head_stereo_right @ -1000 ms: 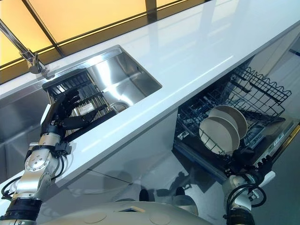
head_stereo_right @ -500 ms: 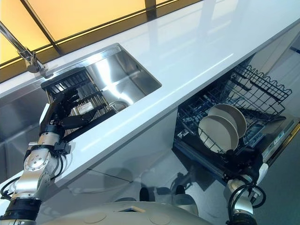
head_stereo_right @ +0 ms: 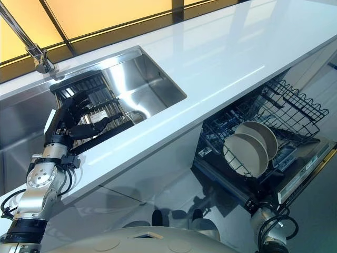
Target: Pick up plates and place into dishwasher.
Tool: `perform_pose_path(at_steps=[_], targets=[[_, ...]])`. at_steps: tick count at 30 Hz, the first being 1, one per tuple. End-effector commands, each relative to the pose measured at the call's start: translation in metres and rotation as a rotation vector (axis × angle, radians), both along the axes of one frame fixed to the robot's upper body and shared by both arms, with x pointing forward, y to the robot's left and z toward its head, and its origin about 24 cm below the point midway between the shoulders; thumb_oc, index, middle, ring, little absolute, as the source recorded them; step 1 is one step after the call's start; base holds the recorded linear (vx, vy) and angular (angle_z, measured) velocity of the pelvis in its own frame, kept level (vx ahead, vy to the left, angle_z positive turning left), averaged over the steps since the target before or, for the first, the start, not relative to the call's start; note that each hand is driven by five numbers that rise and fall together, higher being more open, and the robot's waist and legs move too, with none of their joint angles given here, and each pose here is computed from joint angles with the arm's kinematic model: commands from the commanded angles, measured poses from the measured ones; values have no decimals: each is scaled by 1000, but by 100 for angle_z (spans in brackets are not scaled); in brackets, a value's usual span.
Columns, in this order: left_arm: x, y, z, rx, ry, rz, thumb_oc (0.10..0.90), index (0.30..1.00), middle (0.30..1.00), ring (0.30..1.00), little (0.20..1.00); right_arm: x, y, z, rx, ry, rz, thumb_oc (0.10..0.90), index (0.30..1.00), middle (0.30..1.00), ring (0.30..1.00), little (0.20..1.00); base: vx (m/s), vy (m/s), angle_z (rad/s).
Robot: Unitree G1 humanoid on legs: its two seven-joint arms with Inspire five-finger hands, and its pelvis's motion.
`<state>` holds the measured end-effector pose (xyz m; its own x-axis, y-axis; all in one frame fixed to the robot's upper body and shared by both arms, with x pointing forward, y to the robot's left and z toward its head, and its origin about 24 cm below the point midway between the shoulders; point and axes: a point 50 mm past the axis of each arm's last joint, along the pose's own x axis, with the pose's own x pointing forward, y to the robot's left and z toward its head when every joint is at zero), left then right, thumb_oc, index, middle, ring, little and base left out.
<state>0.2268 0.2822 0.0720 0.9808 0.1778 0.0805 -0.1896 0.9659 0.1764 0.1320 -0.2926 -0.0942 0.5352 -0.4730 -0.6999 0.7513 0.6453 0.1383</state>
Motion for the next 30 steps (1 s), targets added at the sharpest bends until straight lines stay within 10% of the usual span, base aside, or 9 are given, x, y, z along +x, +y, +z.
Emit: perform_pose_path(at_steps=[1,15,30], targets=[[15,-3,34,73,-160,-32,800,900,900,900,900,68,60,29,290,-439,245,800,900,900,900,900,0,0,0],[29,-23,24,51,-142,-73,800,900,900,900,900,153,127,177,127,-1111,915,800,900,900,900,900,8,17,0],[40,-36,19,33,-119,-136,800,900,900,900,900,184,167,261,-56,-1340,1049,800,900,900,900,900,18,8,11]])
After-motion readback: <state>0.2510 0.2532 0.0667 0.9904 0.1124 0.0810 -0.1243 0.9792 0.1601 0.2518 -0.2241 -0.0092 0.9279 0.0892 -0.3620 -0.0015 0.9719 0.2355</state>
